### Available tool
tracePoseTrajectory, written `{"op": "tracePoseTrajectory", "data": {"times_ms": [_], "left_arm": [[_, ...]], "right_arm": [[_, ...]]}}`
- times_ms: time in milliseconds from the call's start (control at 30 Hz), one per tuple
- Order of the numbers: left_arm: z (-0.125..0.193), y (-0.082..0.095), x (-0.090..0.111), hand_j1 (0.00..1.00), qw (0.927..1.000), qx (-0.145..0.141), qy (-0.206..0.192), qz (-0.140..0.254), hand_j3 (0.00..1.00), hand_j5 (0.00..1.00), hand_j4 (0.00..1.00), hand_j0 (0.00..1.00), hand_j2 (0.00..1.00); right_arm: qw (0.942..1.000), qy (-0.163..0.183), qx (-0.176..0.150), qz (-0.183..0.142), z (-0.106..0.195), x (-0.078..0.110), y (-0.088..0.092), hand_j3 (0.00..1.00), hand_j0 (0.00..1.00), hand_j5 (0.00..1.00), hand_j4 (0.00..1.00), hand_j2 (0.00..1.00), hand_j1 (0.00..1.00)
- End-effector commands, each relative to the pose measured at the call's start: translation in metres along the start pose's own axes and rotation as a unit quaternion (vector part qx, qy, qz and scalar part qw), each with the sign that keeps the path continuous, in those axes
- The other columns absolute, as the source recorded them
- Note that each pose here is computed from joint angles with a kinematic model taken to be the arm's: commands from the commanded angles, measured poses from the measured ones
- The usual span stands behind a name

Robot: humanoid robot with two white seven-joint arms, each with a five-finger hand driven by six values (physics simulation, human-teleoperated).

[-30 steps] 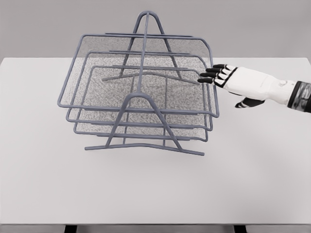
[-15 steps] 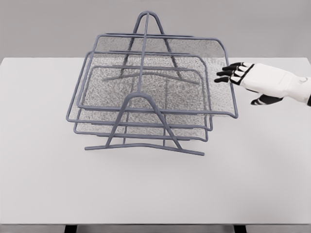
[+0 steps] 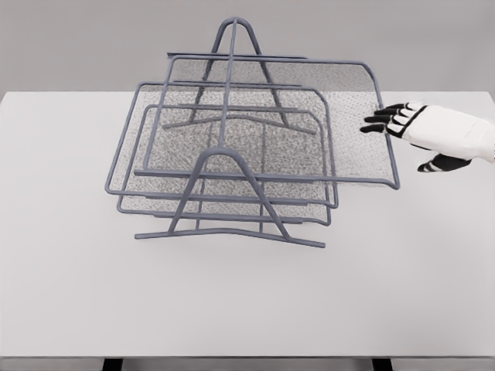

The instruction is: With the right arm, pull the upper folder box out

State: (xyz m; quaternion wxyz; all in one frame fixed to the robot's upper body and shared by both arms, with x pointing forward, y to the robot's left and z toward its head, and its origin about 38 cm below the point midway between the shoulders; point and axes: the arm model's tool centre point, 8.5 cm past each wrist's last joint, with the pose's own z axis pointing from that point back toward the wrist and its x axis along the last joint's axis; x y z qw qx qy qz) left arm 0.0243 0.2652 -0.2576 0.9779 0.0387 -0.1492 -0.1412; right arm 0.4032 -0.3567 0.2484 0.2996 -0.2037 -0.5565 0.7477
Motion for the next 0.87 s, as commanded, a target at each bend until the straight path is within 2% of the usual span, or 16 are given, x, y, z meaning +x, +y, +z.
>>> {"op": "tracePoseTrajectory", "data": {"times_ms": [0, 133, 333, 400, 467, 567, 600, 633, 833], "left_arm": [[0.0, 0.0, 0.0, 1.0, 1.0, 0.0, 0.0, 0.0, 1.0, 1.0, 1.0, 1.0, 1.0], [0.0, 0.0, 0.0, 1.0, 1.0, 0.0, 0.001, 0.0, 1.0, 1.0, 1.0, 1.0, 1.0], [0.0, 0.0, 0.0, 1.0, 1.0, 0.0, 0.0, 0.0, 1.0, 1.0, 1.0, 1.0, 1.0], [0.0, 0.0, 0.0, 1.0, 1.0, 0.0, 0.0, 0.0, 1.0, 1.0, 1.0, 1.0, 1.0], [0.0, 0.0, 0.0, 1.0, 1.0, 0.0, 0.0, 0.0, 1.0, 1.0, 1.0, 1.0, 1.0], [0.0, 0.0, 0.0, 1.0, 1.0, 0.0, 0.001, 0.0, 1.0, 1.0, 1.0, 1.0, 1.0], [0.0, 0.0, 0.0, 1.0, 1.0, 0.0, 0.0, 0.0, 1.0, 1.0, 1.0, 1.0, 1.0], [0.0, 0.0, 0.0, 1.0, 1.0, 0.0, 0.0, 0.0, 1.0, 1.0, 1.0, 1.0, 1.0], [0.0, 0.0, 0.0, 1.0, 1.0, 0.0, 0.001, -0.001, 1.0, 1.0, 1.0, 1.0, 1.0]], "right_arm": [[0.9975, 0.043, 0.012, 0.054, 0.017, -0.016, -0.012, 1.0, 1.0, 1.0, 1.0, 1.0, 1.0], [0.9973, 0.047, 0.01, 0.056, 0.024, -0.018, -0.017, 1.0, 1.0, 1.0, 1.0, 1.0, 1.0], [0.9966, 0.061, -0.018, 0.053, 0.042, -0.025, -0.038, 1.0, 1.0, 1.0, 1.0, 1.0, 1.0], [0.9956, 0.069, -0.024, 0.058, 0.051, -0.028, -0.046, 1.0, 1.0, 1.0, 1.0, 1.0, 1.0], [0.9947, 0.076, -0.041, 0.055, 0.072, -0.032, -0.066, 1.0, 1.0, 1.0, 1.0, 1.0, 1.0], [0.9954, 0.064, -0.056, 0.043, 0.067, -0.028, -0.068, 1.0, 1.0, 1.0, 1.0, 1.0, 1.0], [0.9958, 0.044, -0.059, 0.055, 0.06, -0.015, -0.072, 1.0, 1.0, 1.0, 1.0, 1.0, 1.0], [0.996, 0.039, -0.059, 0.055, 0.057, -0.012, -0.071, 1.0, 1.0, 1.0, 1.0, 1.0, 1.0], [0.996, 0.029, -0.07, 0.047, 0.049, -0.009, -0.068, 1.0, 1.0, 1.0, 1.0, 1.0, 1.0]]}}
